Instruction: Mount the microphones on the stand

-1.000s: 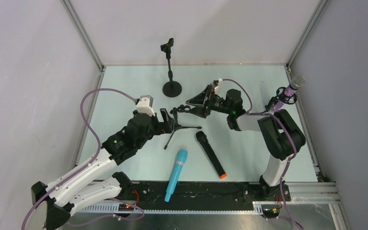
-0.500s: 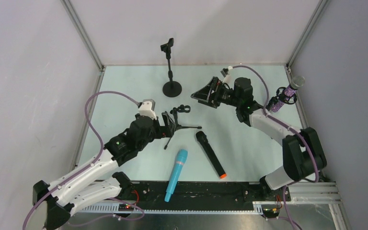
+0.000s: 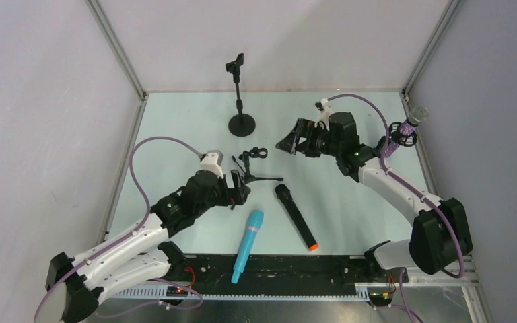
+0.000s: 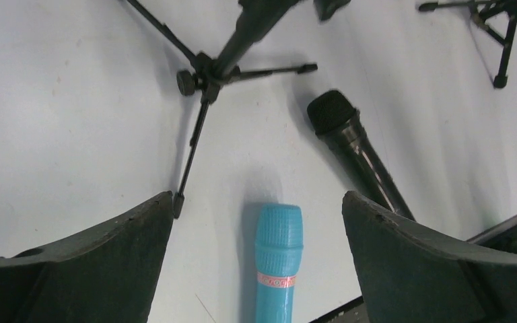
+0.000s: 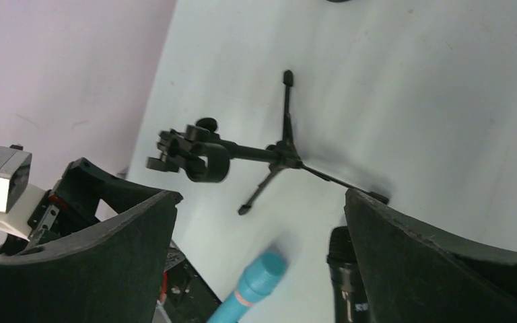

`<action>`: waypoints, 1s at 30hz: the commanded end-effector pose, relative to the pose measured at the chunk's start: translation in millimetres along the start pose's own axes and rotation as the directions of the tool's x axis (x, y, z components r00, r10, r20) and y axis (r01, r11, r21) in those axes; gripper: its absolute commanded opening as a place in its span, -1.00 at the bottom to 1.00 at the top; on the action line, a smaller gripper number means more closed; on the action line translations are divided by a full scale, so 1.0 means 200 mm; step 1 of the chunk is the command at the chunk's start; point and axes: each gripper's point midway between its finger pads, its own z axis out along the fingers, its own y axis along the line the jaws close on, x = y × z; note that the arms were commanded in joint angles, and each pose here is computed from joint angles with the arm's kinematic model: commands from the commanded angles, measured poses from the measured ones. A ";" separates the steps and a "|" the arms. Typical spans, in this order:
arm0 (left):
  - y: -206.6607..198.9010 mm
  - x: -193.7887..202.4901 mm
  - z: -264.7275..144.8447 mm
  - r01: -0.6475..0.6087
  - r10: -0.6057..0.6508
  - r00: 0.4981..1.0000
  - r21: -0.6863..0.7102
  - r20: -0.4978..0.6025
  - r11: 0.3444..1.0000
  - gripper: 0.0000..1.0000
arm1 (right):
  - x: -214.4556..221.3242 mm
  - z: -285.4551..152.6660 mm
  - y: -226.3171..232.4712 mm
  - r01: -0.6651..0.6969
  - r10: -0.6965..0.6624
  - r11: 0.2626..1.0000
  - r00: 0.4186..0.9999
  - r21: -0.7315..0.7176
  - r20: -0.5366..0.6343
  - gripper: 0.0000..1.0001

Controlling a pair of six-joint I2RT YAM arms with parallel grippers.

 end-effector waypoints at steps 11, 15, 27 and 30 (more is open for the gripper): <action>0.01 0.41 -0.01 0.144 -0.125 0.962 0.063 -0.241 0.988 0.97 | 0.08 -0.10 -0.03 0.165 -0.160 0.976 0.986 0.144 -0.047 0.99; 0.02 0.51 -0.02 0.172 -0.151 0.947 0.049 -0.285 0.984 0.97 | 0.13 -0.09 -0.04 0.162 -0.153 0.975 0.986 0.154 -0.067 0.99; -0.06 0.73 -0.08 0.101 -0.073 0.927 0.060 -0.367 0.993 0.97 | 0.15 -0.10 -0.03 0.158 -0.151 0.977 0.987 0.144 -0.063 0.99; -0.06 0.76 -0.09 0.068 -0.045 0.927 0.048 -0.372 0.997 0.97 | 0.14 -0.11 -0.01 0.162 -0.156 0.977 0.986 0.139 -0.055 0.99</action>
